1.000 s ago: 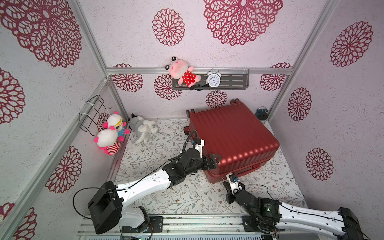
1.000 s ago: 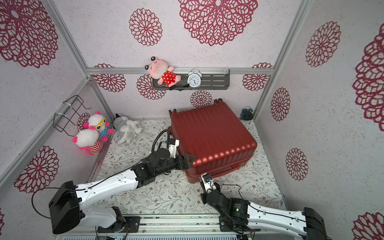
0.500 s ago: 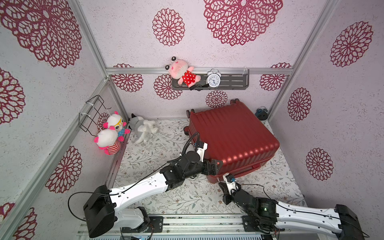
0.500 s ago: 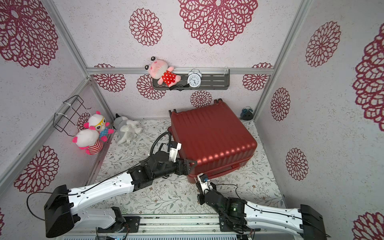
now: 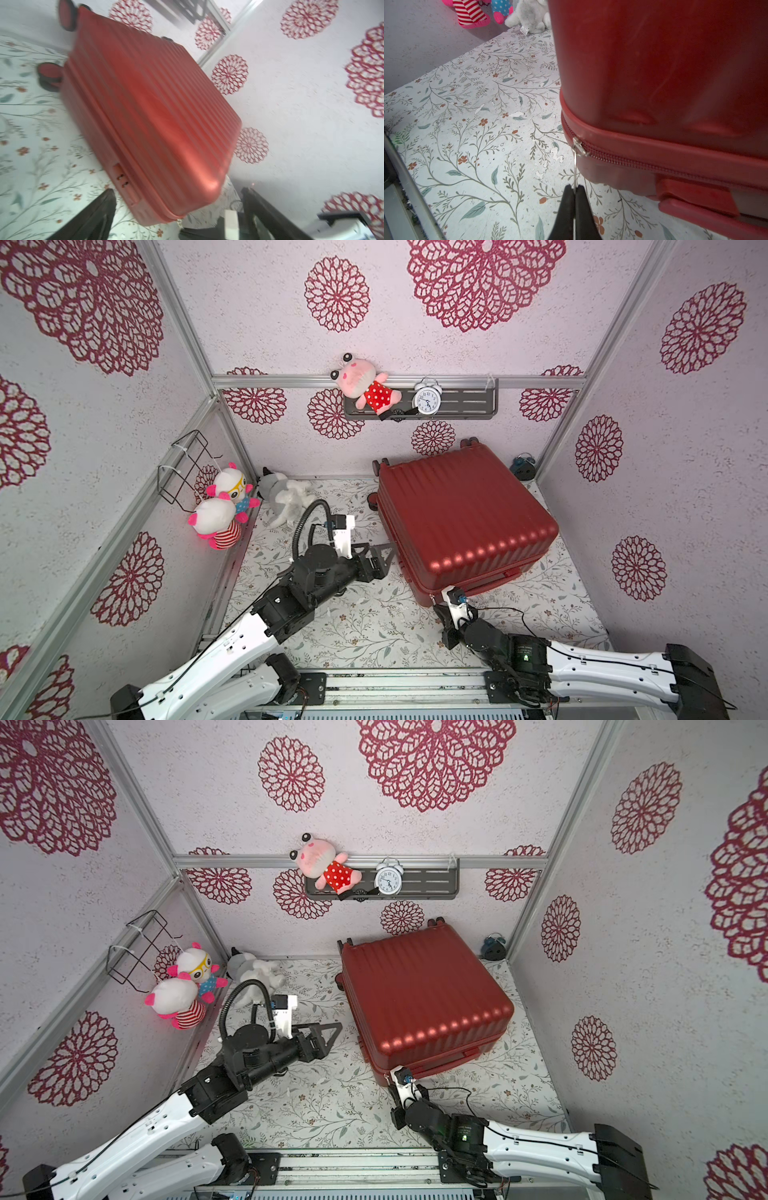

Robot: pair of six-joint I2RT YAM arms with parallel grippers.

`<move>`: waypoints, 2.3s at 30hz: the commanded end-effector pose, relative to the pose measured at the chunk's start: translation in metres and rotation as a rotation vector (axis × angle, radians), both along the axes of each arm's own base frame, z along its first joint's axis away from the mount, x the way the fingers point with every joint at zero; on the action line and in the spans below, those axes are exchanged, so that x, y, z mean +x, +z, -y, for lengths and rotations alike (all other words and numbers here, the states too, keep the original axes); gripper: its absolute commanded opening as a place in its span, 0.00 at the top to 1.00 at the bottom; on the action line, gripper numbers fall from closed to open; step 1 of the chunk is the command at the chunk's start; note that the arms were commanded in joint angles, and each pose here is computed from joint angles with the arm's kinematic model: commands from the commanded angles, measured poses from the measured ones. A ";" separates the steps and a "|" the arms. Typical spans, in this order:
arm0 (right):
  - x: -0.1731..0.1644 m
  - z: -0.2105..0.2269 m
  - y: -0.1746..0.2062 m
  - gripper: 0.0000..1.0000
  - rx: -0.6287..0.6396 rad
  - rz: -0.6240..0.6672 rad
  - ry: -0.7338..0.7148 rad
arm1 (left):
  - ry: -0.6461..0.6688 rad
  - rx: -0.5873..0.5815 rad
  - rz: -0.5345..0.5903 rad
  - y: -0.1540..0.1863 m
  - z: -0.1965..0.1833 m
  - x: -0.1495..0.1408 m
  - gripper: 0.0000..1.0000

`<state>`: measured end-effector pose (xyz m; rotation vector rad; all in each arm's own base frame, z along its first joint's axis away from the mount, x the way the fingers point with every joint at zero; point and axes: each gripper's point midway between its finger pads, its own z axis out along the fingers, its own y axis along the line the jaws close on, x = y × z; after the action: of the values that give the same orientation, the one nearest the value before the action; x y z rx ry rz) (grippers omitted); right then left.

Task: Open the suitcase zippers
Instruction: Unzip the zipper on the suitcase, then adjust the suitcase at the center of the board.

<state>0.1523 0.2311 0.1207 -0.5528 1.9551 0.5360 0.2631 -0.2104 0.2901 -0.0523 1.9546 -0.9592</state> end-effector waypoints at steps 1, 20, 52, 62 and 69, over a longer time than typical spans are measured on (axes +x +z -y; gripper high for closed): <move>-0.009 -0.023 0.031 1.00 0.094 0.014 0.075 | 0.043 0.014 -0.102 -0.028 -0.026 0.016 0.02; -0.008 -0.027 0.037 1.00 0.060 0.022 0.081 | 0.029 -0.376 -0.235 -0.023 -0.067 0.214 0.02; -0.007 -0.024 0.038 1.00 0.035 0.022 0.073 | -0.227 -0.660 -0.375 -0.074 0.043 0.361 0.02; -0.007 -0.022 0.037 1.00 0.036 0.022 0.073 | -0.182 -0.677 -0.383 -0.084 0.030 0.375 0.21; -0.007 -0.022 0.038 1.00 0.040 0.023 0.072 | -0.167 -0.683 -0.382 -0.087 0.022 0.374 0.44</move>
<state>0.1521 0.2370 0.1305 -0.5971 1.9686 0.4999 0.6359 -0.2372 0.1999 -0.5061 1.9196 -1.7934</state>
